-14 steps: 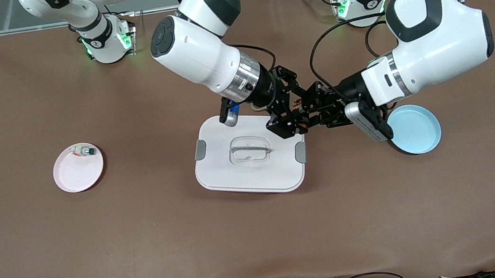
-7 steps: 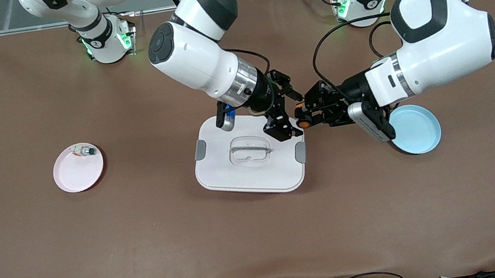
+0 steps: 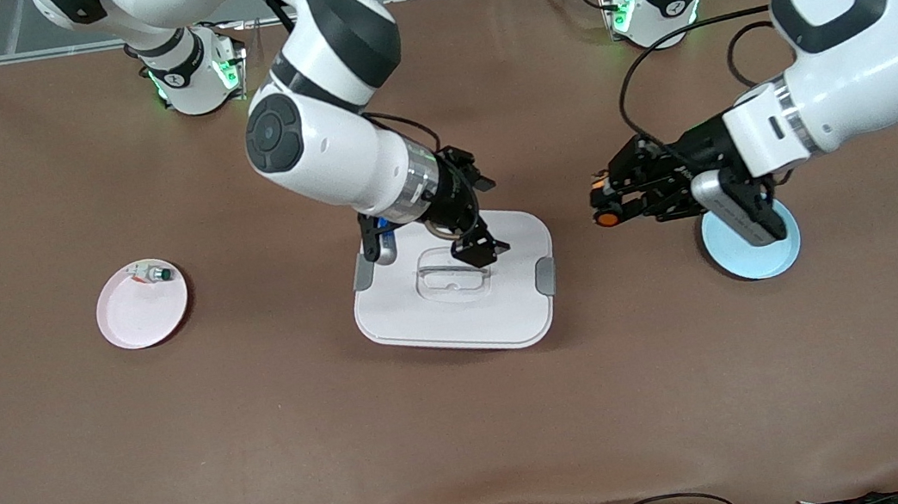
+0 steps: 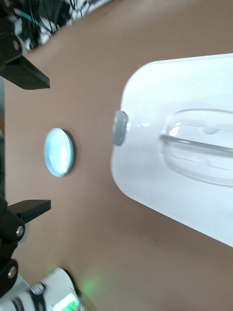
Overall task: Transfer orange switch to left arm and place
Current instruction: 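Open the right gripper and withdraw it while the left gripper pulls away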
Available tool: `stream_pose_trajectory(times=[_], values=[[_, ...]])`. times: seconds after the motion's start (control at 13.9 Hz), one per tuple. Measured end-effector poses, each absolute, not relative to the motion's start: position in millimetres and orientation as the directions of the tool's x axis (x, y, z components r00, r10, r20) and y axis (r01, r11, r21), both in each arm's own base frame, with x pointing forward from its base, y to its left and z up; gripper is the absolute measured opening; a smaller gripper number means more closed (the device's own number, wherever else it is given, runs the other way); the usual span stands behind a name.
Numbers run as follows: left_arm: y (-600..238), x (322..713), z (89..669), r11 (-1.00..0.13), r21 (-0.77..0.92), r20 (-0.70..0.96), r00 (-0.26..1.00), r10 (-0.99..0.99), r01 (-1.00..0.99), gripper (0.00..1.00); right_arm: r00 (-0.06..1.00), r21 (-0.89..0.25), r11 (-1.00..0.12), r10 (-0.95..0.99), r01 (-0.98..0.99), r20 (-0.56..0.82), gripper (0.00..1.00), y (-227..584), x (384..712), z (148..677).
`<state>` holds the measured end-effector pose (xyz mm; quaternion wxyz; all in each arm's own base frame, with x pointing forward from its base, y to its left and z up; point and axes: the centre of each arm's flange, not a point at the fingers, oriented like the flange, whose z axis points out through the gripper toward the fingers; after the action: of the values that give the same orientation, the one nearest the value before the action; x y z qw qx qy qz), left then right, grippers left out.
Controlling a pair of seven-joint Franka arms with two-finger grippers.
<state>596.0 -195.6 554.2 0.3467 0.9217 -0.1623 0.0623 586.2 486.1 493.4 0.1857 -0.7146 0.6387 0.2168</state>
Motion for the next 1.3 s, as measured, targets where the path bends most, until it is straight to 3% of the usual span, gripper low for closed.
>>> stream_pose_trajectory(times=[0.36,0.79,1.01,1.3], values=[[-146,582,585,-0.742,0.579,0.205,0.941,-0.269,-0.338,0.41,0.351,-0.062,-0.354,-0.856,-0.933,-0.380,1.00,454,586,507],[-82,565,615,-0.825,0.517,0.125,0.974,-0.191,-0.229,0.41,0.611,0.032,-0.634,-0.756,-0.773,-0.233,1.00,385,590,519],[-26,551,645,-0.885,0.443,0.056,0.990,-0.133,-0.144,0.41,0.716,0.081,-0.745,-0.661,-0.662,-0.224,1.00,335,600,526],[-6,540,664,-0.946,0.299,-0.029,0.992,0.121,0.124,0.41,0.833,0.091,-0.874,-0.483,-0.477,-0.271,1.00,241,614,548]])
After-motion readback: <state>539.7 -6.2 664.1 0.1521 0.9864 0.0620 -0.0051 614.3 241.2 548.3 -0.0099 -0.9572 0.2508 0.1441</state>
